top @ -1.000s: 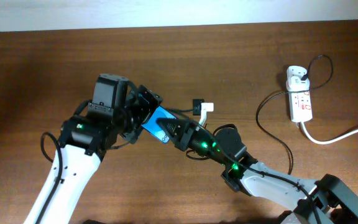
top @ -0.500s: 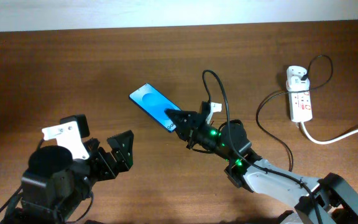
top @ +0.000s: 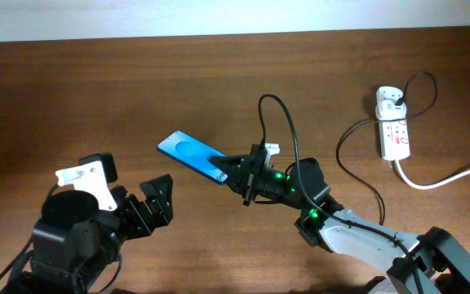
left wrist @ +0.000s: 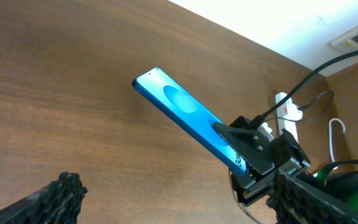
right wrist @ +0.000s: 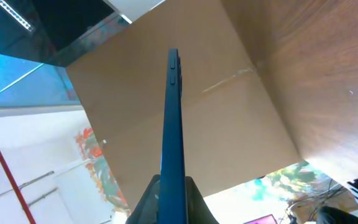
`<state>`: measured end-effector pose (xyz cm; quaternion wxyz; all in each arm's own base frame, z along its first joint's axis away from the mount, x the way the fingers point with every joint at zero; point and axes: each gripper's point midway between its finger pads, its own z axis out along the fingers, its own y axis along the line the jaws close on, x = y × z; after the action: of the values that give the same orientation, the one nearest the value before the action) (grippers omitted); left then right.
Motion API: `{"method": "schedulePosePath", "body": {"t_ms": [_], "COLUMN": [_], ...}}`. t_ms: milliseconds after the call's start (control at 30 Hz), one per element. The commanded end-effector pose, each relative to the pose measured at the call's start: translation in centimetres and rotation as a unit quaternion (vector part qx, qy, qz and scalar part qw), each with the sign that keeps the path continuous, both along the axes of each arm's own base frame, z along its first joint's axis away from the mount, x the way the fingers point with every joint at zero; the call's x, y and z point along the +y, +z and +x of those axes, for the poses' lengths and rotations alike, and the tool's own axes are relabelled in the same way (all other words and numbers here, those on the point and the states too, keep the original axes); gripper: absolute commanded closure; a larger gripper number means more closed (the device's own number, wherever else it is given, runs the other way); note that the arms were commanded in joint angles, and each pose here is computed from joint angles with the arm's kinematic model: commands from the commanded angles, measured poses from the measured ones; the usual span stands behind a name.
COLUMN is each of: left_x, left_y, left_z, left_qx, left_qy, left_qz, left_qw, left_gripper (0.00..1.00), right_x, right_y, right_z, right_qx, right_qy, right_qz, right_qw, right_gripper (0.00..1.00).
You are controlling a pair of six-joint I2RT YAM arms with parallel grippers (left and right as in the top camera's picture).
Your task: Plug charger to phone and switch on socket
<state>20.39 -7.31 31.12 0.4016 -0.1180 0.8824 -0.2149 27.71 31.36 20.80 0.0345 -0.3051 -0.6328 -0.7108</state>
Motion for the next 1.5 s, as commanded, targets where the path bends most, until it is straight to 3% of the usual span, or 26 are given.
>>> {"method": "schedulePosePath", "body": {"t_ms": [0, 167, 267, 400, 533, 667, 800, 933, 1100, 1267, 1333, 1467], "left_x": [0.2, 0.2, 0.1, 0.1, -2.8, -3.3, -4.9, -6.9, -9.1, -9.2, -9.2, -7.9], "left_y": [0.3, 0.1, -0.9, -4.0, -6.0, -8.6, -8.4, -11.2, -10.1, -9.8, -9.8, -9.7], "left_z": [0.1, 0.0, 0.0, 0.1, 2.4, 4.0, 6.1, 7.2, 8.6, 8.8, 8.8, 9.4], "left_qx": [-0.007, -0.002, 0.036, 0.083, 0.068, 0.082, 0.079, 0.156, 0.158, 0.171, 0.176, 0.175], "left_qy": [-0.001, 0.002, 0.058, 0.089, 0.040, 0.080, 0.074, 0.075, 0.039, 0.064, 0.070, 0.092], "left_qz": [0.010, 0.008, -0.063, -0.082, -0.132, -0.187, -0.231, -0.263, -0.314, -0.348, -0.354, -0.368], "left_qw": [1.000, 1.000, 0.996, 0.989, 0.988, 0.976, 0.967, 0.949, 0.936, 0.919, 0.916, 0.909], "left_gripper": [0.01, 0.01, 0.01, 0.01, 0.01, 0.01, 0.01, 0.00, 0.00, 0.17, 0.32, 0.45], "right_x": [0.1, 0.2, 0.2, -0.5, -1.0, -1.0, -1.0, -1.0, -1.2, -1.3, -1.3, -1.3], "right_y": [1.6, 1.6, 1.6, 1.2, 1.1, 0.7, -2.7, -1.6, 0.1, 0.2, 0.2, 0.2], "right_z": [-0.1, -0.3, -0.3, 0.2, 0.4, 0.4, 0.2, 0.4, 1.0, 1.3, 1.3, 1.4], "right_qx": [-0.015, -0.015, -0.015, -0.009, -0.007, 0.000, 0.060, -0.010, -0.108, -0.128, -0.128, -0.127], "right_qy": [0.009, 0.014, 0.014, 0.014, 0.016, 0.016, 0.017, 0.016, -0.004, -0.013, -0.014, -0.017], "right_qz": [0.016, 0.016, 0.016, 0.010, 0.008, 0.004, -0.041, -0.048, -0.055, -0.062, -0.062, -0.063], "right_qw": [1.000, 1.000, 1.000, 1.000, 1.000, 1.000, 0.997, 0.999, 0.993, 0.990, 0.990, 0.990], "right_gripper": [0.96, 0.96, 0.96, 0.96, 0.96, 0.96, 0.96, 0.96, 0.96, 0.96, 0.96, 0.96]}}
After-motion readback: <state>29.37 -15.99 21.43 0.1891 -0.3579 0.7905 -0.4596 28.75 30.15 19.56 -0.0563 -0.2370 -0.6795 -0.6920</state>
